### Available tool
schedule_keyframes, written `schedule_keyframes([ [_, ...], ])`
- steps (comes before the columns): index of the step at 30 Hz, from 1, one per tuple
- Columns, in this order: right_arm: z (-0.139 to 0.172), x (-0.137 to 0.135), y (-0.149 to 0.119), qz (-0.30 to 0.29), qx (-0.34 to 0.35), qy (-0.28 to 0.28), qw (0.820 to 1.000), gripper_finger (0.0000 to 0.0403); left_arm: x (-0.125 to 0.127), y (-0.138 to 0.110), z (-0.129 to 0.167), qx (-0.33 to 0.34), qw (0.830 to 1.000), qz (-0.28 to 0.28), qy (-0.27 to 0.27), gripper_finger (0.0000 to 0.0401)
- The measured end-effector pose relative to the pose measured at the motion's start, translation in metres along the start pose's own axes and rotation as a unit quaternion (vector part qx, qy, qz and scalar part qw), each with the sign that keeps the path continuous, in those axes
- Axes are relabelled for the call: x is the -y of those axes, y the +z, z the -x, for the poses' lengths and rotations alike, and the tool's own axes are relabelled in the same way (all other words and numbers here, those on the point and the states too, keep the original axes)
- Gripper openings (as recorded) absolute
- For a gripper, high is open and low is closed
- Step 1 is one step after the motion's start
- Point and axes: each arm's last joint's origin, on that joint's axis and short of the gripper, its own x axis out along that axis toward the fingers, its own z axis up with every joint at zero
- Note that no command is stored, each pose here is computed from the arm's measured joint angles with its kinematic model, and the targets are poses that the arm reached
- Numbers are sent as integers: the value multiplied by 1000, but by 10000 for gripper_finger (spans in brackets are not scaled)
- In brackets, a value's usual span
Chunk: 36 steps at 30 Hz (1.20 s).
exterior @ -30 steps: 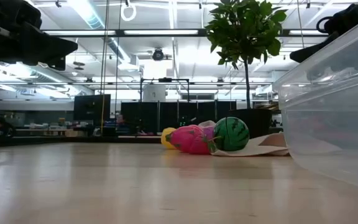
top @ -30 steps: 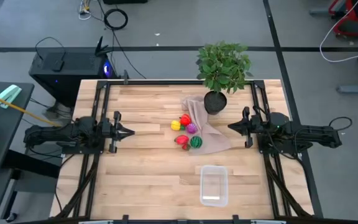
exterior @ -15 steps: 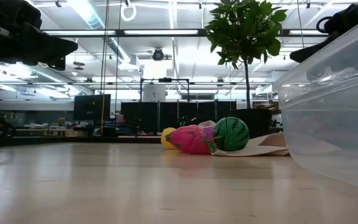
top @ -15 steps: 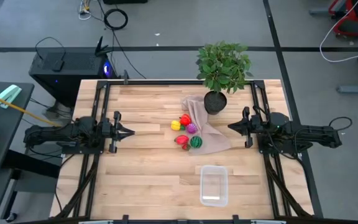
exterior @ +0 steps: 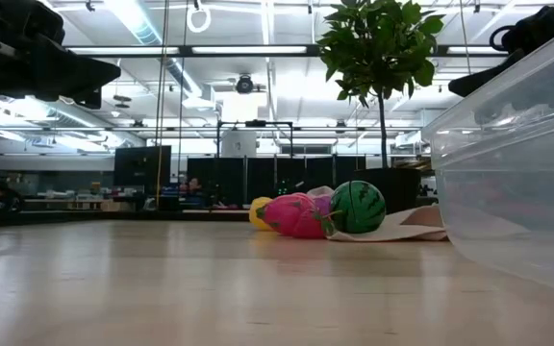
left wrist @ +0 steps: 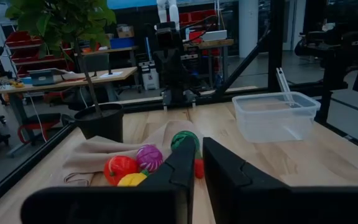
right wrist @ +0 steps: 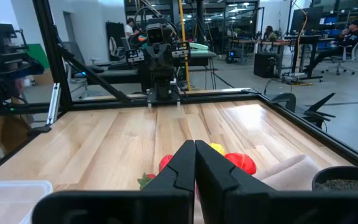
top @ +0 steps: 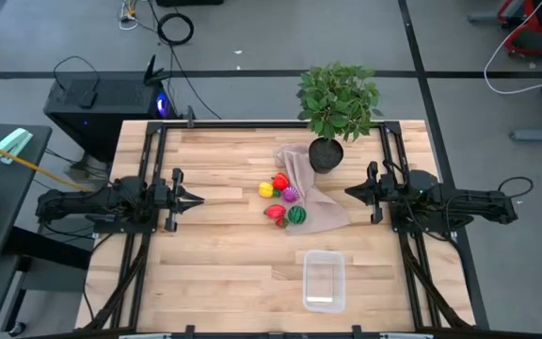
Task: Pick and placing Produce into tupperware
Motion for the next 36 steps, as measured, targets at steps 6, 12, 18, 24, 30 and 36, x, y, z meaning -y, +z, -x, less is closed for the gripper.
schedule_keyframes([
  [6, 0, 0, 0, 0, 0, 0, 1000, 14, 0, 0, 0, 0, 1000, 0, 0, 35],
  [12, 0, 0, 0, 0, 0, 0, 1000, 14, 0, 0, 0, 0, 1000, 0, 0, 28],
  [18, 0, 0, 0, 0, 0, 0, 1000, 14, 0, 0, 0, 0, 1000, 0, 0, 33],
  [24, 0, 0, 0, 0, 0, 0, 1000, 14, 0, 0, 0, 0, 1000, 0, 0, 39],
  [30, 0, 0, 0, 0, 0, 0, 1000, 14, 0, 0, 0, 0, 1000, 0, 0, 32],
  [36, 0, 0, 0, 0, 0, 0, 1000, 14, 0, 0, 0, 0, 1000, 0, 0, 29],
])
